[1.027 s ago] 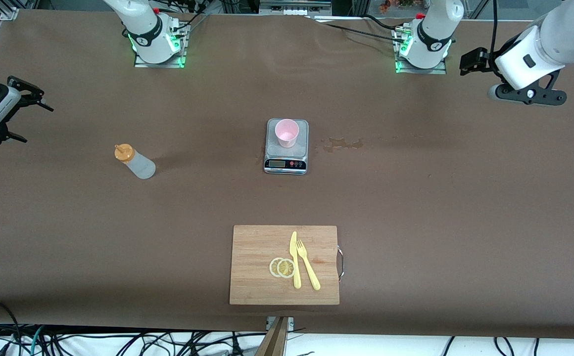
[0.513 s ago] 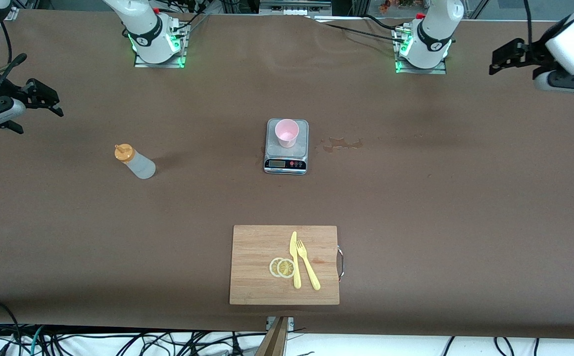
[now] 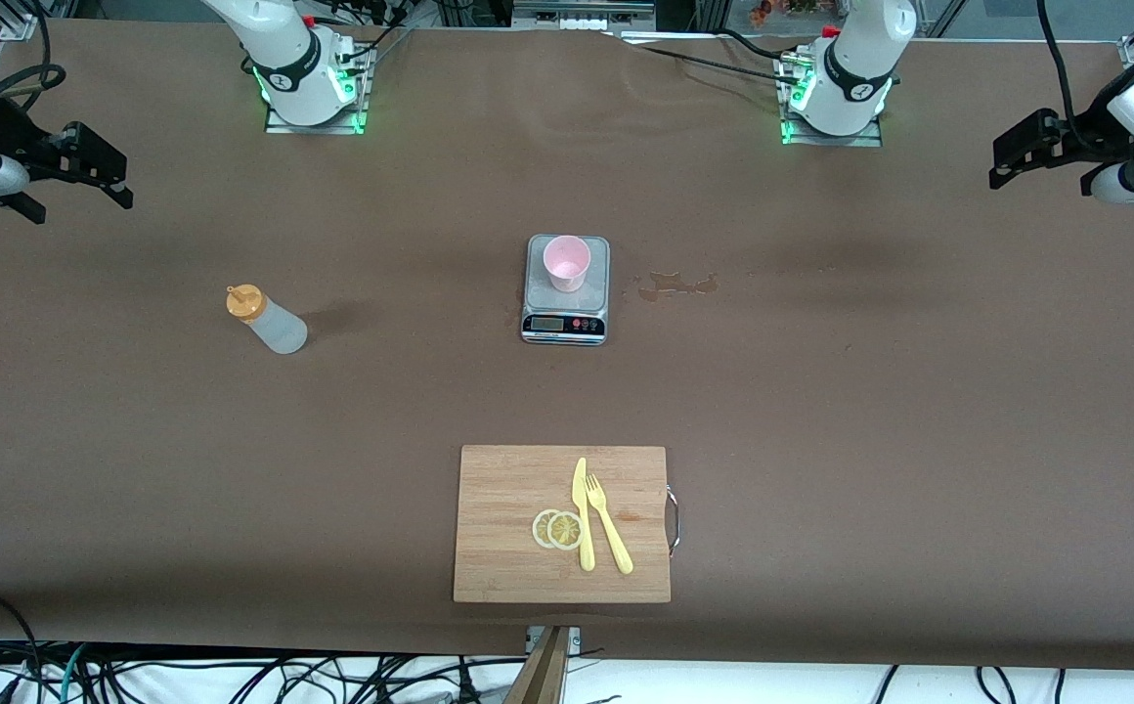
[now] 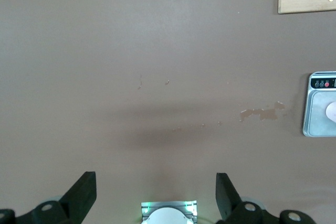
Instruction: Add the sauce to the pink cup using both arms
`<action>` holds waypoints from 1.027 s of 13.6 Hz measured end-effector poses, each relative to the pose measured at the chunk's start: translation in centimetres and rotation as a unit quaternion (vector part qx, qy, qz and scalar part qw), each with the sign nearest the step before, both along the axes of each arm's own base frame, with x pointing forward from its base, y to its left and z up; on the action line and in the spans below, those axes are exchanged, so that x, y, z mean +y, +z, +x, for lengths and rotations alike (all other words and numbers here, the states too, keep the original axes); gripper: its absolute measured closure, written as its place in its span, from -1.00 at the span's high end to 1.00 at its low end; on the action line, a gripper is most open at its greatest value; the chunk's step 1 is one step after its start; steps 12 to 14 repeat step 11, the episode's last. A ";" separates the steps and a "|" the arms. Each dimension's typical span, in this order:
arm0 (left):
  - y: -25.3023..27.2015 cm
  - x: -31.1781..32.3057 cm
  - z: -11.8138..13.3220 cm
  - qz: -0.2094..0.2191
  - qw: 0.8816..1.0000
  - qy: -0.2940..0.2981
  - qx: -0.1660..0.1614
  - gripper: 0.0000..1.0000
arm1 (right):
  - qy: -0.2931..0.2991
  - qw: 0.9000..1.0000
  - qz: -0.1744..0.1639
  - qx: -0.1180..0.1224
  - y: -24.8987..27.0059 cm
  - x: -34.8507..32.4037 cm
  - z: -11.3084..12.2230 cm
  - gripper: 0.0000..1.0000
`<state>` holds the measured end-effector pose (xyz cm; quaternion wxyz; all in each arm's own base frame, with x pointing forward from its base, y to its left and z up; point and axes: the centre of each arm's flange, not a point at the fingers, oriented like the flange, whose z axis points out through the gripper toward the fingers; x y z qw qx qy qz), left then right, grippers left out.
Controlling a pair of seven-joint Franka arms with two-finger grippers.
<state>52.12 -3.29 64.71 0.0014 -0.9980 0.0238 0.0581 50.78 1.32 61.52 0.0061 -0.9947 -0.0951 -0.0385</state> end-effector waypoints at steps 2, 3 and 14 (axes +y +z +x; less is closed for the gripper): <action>0.0 0.3 0.3 0.000 1.000 0.003 -0.006 1.00 | -0.005 1.000 0.001 0.001 -0.1 -0.1 0.1 1.00; 0.0 0.6 0.4 -0.001 1.000 0.005 -0.009 1.00 | -0.007 1.000 0.001 0.001 -0.2 -0.3 0.1 1.00; -1.7 1.0 0.8 0.003 1.000 0.006 -0.003 1.00 | -0.013 1.000 0.002 -0.001 0.0 -0.5 0.3 1.00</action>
